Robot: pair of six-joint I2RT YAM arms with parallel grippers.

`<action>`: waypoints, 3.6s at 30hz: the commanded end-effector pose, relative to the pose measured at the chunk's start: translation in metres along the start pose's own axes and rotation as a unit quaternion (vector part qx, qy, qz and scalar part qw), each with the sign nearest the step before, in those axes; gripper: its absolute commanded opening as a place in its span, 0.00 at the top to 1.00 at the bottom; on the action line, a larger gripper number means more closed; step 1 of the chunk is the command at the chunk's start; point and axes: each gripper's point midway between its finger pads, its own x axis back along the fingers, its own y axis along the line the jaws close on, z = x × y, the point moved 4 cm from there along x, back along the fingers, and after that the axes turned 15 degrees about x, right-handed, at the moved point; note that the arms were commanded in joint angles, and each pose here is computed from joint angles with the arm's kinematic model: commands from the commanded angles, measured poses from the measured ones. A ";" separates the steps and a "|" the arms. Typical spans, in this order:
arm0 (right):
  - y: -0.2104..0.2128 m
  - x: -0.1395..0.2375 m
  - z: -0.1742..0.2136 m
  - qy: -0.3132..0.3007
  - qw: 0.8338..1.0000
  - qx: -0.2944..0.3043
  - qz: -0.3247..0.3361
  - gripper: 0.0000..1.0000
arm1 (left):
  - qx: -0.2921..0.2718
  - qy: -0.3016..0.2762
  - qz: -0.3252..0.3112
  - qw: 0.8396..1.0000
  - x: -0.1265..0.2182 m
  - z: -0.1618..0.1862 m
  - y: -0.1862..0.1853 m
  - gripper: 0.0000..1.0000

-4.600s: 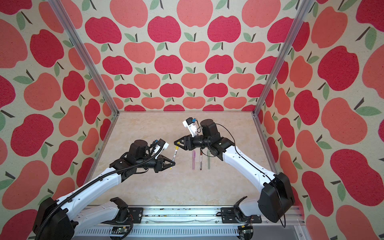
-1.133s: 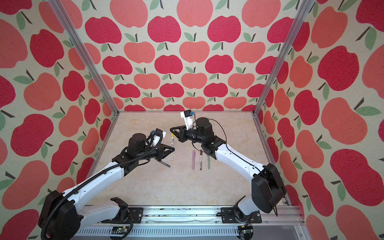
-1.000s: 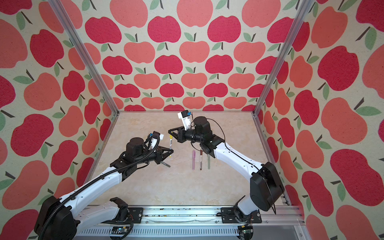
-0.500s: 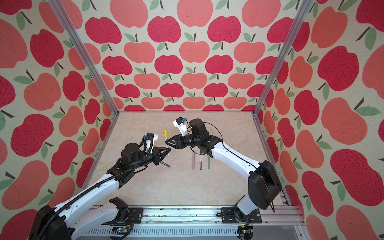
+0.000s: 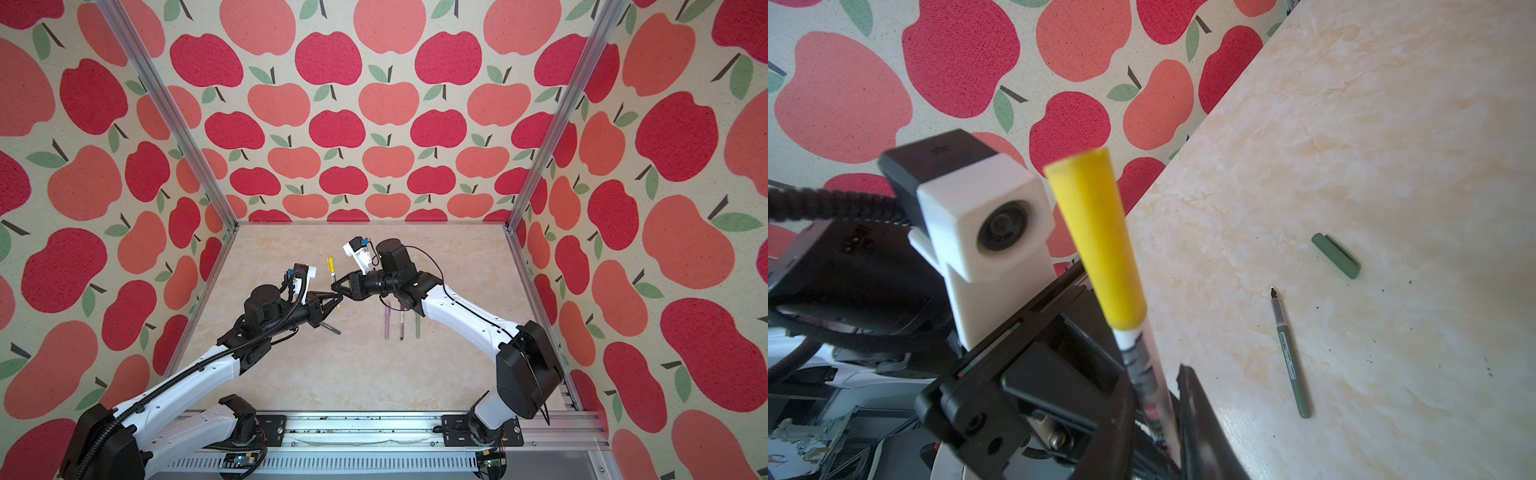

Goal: Insert the pens into the pen caps

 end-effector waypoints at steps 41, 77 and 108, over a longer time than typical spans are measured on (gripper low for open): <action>-0.093 -0.011 0.153 0.221 0.924 -0.229 0.211 0.99 | -0.014 -0.092 -0.139 0.986 0.053 -0.013 0.034 0.01; -0.140 -0.017 0.185 0.243 0.901 -0.275 0.232 0.98 | -0.004 -0.088 -0.139 0.986 0.050 -0.016 0.034 0.01; -0.151 -0.015 0.192 0.258 0.888 -0.283 0.255 0.86 | -0.004 -0.095 -0.144 0.985 0.056 -0.020 0.037 0.01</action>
